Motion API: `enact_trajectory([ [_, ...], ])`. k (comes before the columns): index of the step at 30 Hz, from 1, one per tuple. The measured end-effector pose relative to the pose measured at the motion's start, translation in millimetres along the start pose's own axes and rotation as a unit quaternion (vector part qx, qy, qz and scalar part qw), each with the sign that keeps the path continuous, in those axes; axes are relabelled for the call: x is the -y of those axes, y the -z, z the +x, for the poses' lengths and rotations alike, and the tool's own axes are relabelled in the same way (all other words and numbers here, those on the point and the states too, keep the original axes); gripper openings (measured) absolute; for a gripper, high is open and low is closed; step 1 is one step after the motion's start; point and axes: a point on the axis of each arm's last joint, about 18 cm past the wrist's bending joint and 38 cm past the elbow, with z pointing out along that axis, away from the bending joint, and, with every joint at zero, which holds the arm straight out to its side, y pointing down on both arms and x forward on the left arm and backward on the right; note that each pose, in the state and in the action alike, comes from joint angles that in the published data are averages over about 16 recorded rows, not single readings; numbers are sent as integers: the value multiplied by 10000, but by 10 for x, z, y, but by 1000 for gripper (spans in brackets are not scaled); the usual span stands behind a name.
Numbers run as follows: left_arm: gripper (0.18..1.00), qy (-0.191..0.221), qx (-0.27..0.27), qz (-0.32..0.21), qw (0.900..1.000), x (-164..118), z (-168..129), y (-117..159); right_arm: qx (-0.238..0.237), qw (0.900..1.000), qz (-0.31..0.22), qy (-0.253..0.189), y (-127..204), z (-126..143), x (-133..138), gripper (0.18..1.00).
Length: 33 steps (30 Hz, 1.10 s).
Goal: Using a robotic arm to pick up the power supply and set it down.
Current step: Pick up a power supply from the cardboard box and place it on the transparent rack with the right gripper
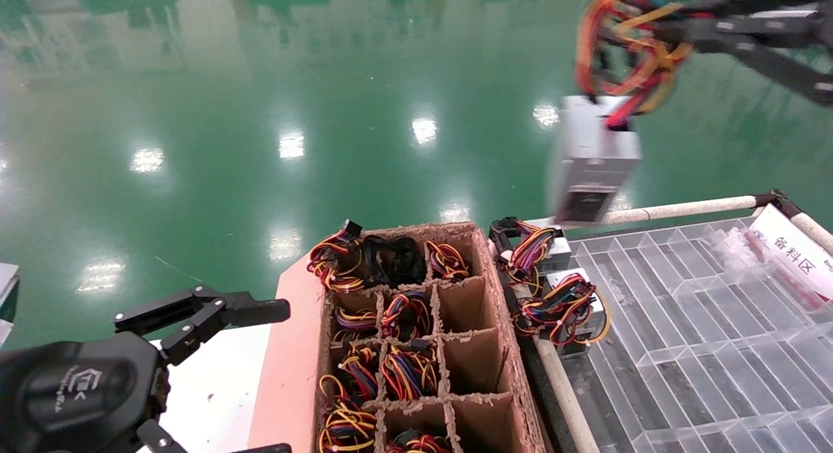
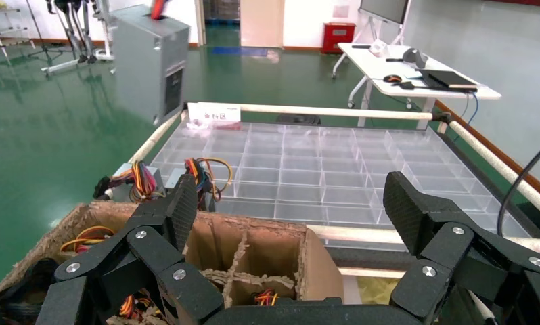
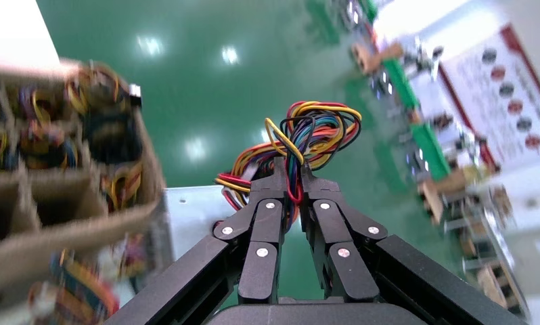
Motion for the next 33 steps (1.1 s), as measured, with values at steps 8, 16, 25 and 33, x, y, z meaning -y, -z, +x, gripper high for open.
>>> enact_trajectory([
  [8, 1001, 0, 0, 0, 10000, 0, 0, 0, 90, 9975, -658, -248, 415, -133, -309, 209],
  [16, 1001, 0, 0, 0, 10000, 0, 0, 0, 536, 9914, -1030, -596, 503, -461, -641, 209],
  [25, 1001, 0, 0, 0, 10000, 0, 0, 0, 1148, 9828, -1150, -876, 297, -802, -882, 209],
  [33, 1001, 0, 0, 0, 10000, 0, 0, 0, 1556, 9771, -1136, -903, -20, -959, -982, 208],
])
